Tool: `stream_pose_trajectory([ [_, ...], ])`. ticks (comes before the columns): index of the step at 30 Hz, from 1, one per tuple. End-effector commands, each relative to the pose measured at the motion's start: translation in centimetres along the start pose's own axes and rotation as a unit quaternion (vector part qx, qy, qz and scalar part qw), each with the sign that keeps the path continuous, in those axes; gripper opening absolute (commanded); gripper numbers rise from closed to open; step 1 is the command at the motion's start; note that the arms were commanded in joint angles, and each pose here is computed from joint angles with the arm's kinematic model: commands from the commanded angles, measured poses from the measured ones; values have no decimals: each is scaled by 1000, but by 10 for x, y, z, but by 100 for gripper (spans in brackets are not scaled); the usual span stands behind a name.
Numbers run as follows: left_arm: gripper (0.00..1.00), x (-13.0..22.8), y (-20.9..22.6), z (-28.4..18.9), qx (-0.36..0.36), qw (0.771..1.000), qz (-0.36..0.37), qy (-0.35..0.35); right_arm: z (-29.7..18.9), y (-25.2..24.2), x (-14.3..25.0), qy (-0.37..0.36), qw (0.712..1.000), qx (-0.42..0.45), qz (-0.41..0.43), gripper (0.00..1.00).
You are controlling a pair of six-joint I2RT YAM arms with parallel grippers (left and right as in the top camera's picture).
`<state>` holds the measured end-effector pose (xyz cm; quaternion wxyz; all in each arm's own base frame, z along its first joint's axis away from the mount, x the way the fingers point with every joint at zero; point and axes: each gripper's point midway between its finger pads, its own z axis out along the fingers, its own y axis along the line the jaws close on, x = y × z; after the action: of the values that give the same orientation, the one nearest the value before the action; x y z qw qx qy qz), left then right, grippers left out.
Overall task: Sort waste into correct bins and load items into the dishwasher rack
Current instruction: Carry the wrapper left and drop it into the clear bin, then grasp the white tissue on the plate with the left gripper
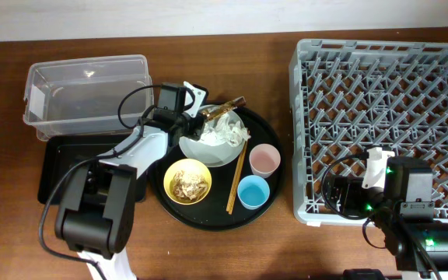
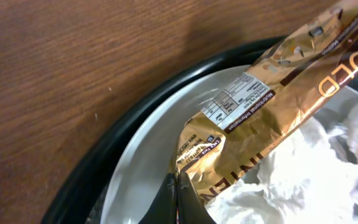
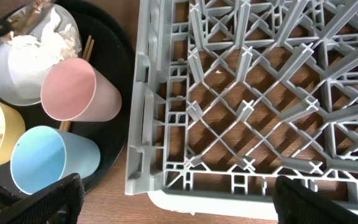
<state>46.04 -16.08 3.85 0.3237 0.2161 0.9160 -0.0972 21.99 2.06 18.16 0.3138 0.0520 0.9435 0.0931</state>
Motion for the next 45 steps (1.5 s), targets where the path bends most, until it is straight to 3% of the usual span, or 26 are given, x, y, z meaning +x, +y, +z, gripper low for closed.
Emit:
stream_pose_trajectory([
  [1,1,-46,4,-51,-13,998,7,-64,-5,2,-6,-10,1000,-4,0,98],
  [5,1,-71,27,-107,-41,993,-7,-110,-5,2,-6,-10,1000,-4,0,99],
  [9,1,-77,81,-150,-92,984,-42,-145,-5,2,-6,-10,1000,-4,0,99],
  [18,1,-17,195,-176,-216,961,-140,-97,-5,2,-6,-10,1000,-4,0,98],
  [21,17,-8,211,-177,-227,957,-153,-93,-5,2,-6,-10,1000,-4,0,98],
  [22,17,-5,214,-178,-229,956,-156,-91,-5,2,-6,-10,1000,-4,0,98],
  [24,36,-4,217,-179,-232,955,-159,-91,-5,2,-6,-10,1000,-4,0,98],
  [25,39,-4,217,-179,-232,955,-159,-91,-5,2,-6,-10,1000,-4,0,98],
  [28,39,-5,211,-176,-212,960,-158,-93,-5,2,-6,-10,1000,-4,0,98],
  [32,44,-15,161,-159,-88,980,-147,-98,-5,2,-6,-10,1000,-4,0,98],
  [42,58,-13,6,-96,50,998,-45,0,-5,2,-6,-10,1000,-4,0,98],
  [45,62,4,-15,-69,43,998,-21,41,-5,2,-5,-10,1000,-4,0,98],
])
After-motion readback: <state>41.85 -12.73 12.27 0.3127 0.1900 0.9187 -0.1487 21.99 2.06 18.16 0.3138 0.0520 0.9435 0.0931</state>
